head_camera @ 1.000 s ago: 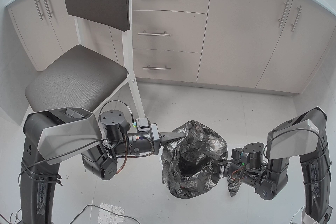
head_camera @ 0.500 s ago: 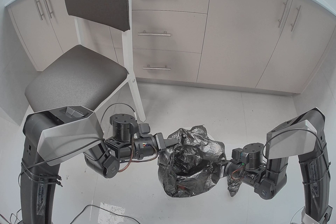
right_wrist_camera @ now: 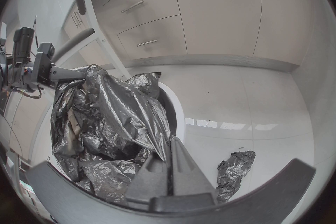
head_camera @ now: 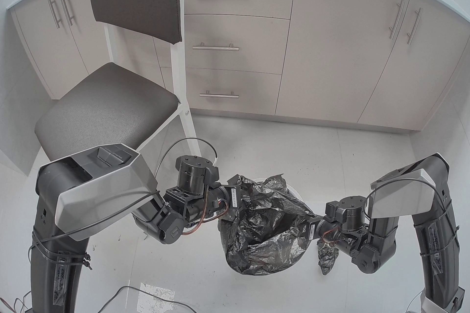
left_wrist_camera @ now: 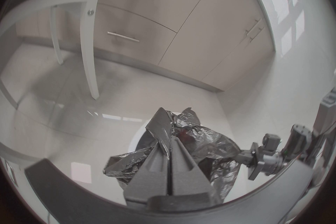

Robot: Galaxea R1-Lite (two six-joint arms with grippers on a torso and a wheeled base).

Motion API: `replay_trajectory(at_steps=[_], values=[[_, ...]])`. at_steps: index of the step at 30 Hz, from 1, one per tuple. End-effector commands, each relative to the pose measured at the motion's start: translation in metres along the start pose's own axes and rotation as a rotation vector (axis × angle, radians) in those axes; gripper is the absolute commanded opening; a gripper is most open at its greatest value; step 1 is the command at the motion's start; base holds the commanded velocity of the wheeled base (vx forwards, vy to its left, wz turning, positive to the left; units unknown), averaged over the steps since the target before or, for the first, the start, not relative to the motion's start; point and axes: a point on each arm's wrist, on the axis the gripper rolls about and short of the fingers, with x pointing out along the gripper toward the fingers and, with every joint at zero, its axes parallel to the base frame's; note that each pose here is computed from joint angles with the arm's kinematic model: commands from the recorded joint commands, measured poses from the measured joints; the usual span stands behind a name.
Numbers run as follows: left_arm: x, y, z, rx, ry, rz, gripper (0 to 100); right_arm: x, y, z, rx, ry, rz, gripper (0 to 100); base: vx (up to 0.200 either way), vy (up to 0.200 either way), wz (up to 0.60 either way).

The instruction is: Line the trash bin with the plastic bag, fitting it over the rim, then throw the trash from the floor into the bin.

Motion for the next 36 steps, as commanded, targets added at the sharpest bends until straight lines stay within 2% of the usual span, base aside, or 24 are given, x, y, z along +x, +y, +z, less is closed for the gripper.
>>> replay_trajectory(at_steps=[1, 10, 17, 26, 27, 31, 36], values=[[0.006, -0.001, -0.006, 0.055, -0.012, 0.016, 0, 0.008, -0.008, -0.001, -0.02, -0.023, -0.026, 0, 0.0, 0.0, 0.0], [0.007, -0.002, -0.006, 0.176, -0.023, 0.012, 0, 0.023, -0.029, 0.008, -0.119, -0.078, -0.085, 0, 0.0, 0.0, 0.0], [0.011, 0.001, -0.008, 0.178, -0.029, 0.014, 0, 0.034, -0.026, 0.015, -0.131, -0.129, -0.119, 0, 0.0, 0.0, 0.0], [0.011, 0.002, -0.008, 0.175, -0.027, 0.016, 0, 0.038, -0.012, 0.015, -0.148, -0.141, -0.088, 0, 0.0, 0.0, 0.0], [0.011, 0.002, -0.008, 0.176, -0.028, 0.016, 0, 0.04, -0.012, 0.014, -0.148, -0.137, -0.089, 100, 0.0, 0.0, 0.0], [0.013, 0.006, -0.011, 0.171, -0.021, 0.024, 0, 0.046, -0.013, 0.019, -0.142, -0.134, -0.093, 100, 0.0, 0.0, 0.0], [0.016, 0.017, -0.013, 0.164, -0.056, 0.038, 0, 0.047, -0.013, 0.022, -0.144, -0.138, -0.093, 100, 0.0, 0.0, 0.0]])
